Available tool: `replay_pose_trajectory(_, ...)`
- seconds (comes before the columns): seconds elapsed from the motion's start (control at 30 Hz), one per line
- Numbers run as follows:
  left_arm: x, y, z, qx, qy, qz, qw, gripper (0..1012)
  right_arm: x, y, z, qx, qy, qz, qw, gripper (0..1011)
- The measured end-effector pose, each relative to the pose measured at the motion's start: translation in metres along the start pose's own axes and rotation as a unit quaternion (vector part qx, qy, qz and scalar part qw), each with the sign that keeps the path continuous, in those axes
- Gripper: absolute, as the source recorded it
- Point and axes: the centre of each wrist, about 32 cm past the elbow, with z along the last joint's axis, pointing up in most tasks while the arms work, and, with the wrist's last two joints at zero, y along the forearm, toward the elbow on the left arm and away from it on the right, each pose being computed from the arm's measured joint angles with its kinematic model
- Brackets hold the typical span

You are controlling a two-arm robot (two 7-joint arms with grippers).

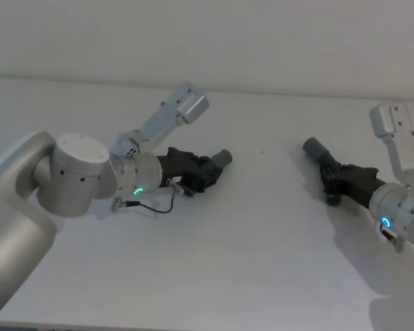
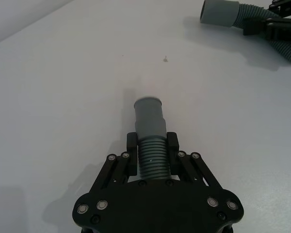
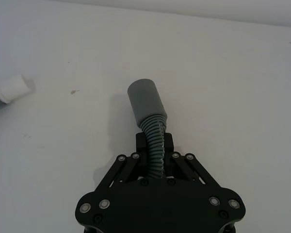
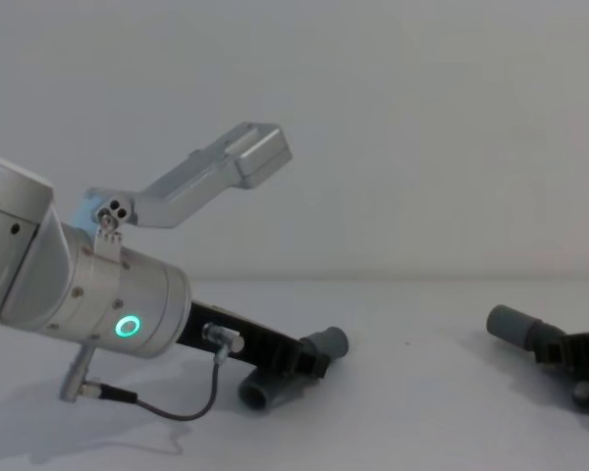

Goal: Use both hands to pick up one end of the pipe from the table, align the ends, and insert them.

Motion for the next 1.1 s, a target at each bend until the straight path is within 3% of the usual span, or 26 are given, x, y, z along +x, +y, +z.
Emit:
replay_pose_trajectory(0.23,0.0019,-0.0007,0.0067,-0.005,-0.014,-0.011,0.9998,343,0.000,-0.001,-0.001,0.015,-0.003,0.002,0.9999,179)
replay_pose_trajectory(0.5,0.0060,0.0035,0.0243,-0.020,-0.049,-0.021,0.9984,343,0.001,-0.007,0.004,0.060,-0.017,0.005,0.9980,178)
replay_pose_trajectory(0.7,0.0084,0.0093,0.0414,-0.030,-0.085,-0.027,0.9956,343,0.007,-0.014,0.007,0.096,-0.038,0.016,0.9945,177)
replay_pose_trajectory(0.97,0.0133,0.0157,0.0507,-0.027,-0.120,-0.042,0.9916,343,0.021,-0.024,0.009,0.124,-0.074,0.050,0.9882,177)
replay_pose_trajectory(1.1,0.0183,0.0211,0.0530,-0.020,-0.142,-0.058,0.9880,343,0.029,-0.029,0.008,0.132,-0.090,0.071,0.9846,177)
